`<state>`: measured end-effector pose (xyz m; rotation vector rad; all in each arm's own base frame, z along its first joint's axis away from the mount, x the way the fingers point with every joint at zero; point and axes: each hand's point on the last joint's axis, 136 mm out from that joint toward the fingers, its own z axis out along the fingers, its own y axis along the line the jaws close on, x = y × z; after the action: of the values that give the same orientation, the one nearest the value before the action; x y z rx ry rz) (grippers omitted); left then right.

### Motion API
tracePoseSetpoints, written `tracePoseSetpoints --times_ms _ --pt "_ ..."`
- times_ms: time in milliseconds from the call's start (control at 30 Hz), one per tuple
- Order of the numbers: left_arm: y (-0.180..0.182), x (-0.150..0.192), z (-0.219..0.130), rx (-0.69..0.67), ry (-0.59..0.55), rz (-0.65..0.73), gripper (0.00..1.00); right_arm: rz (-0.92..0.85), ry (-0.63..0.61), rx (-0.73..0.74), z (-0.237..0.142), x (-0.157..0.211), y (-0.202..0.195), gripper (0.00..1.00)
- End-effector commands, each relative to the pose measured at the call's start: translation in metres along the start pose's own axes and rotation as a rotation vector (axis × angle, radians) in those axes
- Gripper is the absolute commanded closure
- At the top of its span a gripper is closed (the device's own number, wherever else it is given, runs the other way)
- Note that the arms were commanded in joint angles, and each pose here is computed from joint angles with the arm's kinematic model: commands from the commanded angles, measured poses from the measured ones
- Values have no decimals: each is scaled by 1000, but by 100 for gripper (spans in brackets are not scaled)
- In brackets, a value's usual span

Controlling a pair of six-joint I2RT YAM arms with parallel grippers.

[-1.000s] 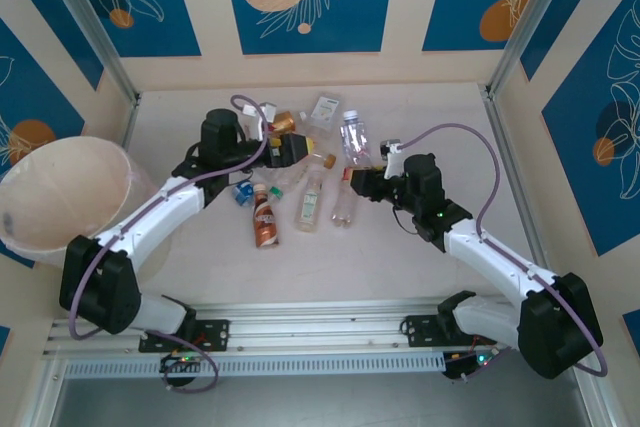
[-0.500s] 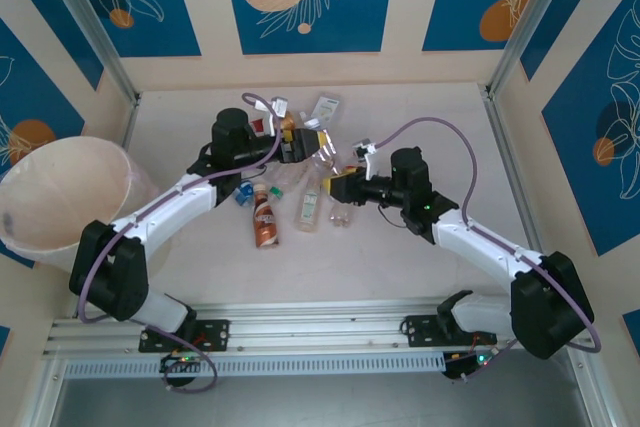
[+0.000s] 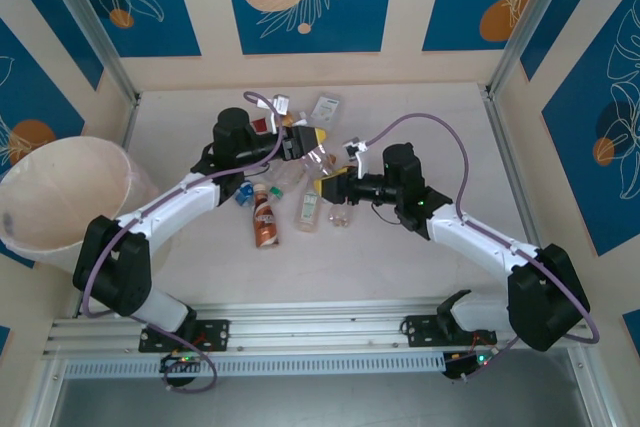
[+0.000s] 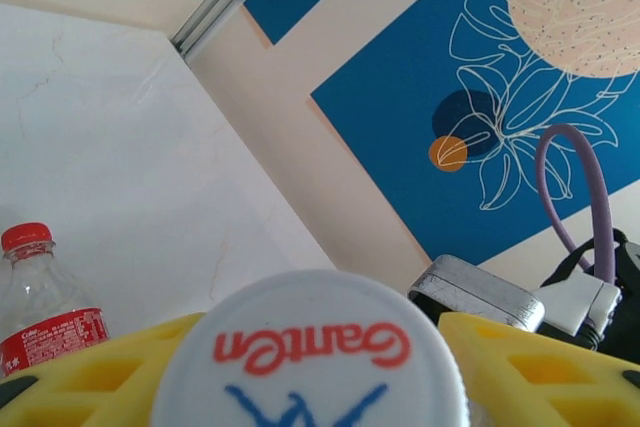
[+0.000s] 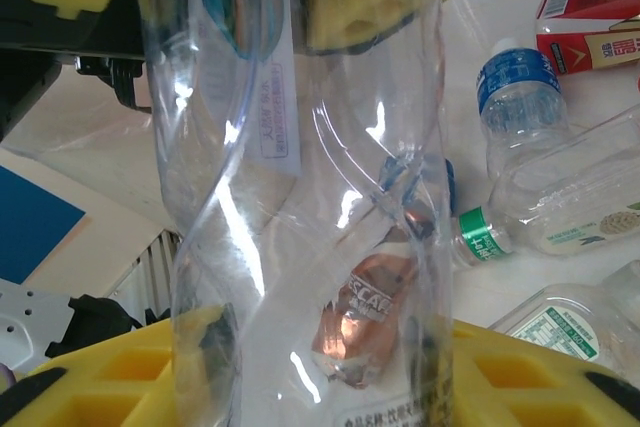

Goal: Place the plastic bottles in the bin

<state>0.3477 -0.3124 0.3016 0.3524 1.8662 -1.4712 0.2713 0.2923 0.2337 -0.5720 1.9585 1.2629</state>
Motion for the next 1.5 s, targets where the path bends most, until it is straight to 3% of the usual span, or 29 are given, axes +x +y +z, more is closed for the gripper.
tracePoseSetpoints --times_ms 0,100,333,467,600,800,967,1233,1467 --pt "-14 2 1 42 22 28 49 -87 -35 -89 -2 -23 31 43" --pt "-12 0 0 27 25 28 55 -87 -26 -84 -2 -23 31 32" --pt "-4 -5 -6 -45 2 50 54 -115 -21 -80 -9 -25 34 18" --pt "3 -6 -17 -128 -6 91 54 -129 -59 -5 -19 -29 26 0" --pt "10 -9 -34 -236 -44 149 55 -159 -140 86 -32 -34 14 0" --pt "9 -22 -74 -422 -101 246 55 -86 -243 360 -57 -40 -34 0" --pt "-7 -47 -131 -639 -189 367 55 -28 -263 399 -64 -39 -49 0" --pt "-41 -74 -203 -820 -353 503 55 64 -333 462 -70 -44 -67 0" --pt "-88 -102 -270 -939 -584 634 57 85 -433 477 -80 -47 -77 0"
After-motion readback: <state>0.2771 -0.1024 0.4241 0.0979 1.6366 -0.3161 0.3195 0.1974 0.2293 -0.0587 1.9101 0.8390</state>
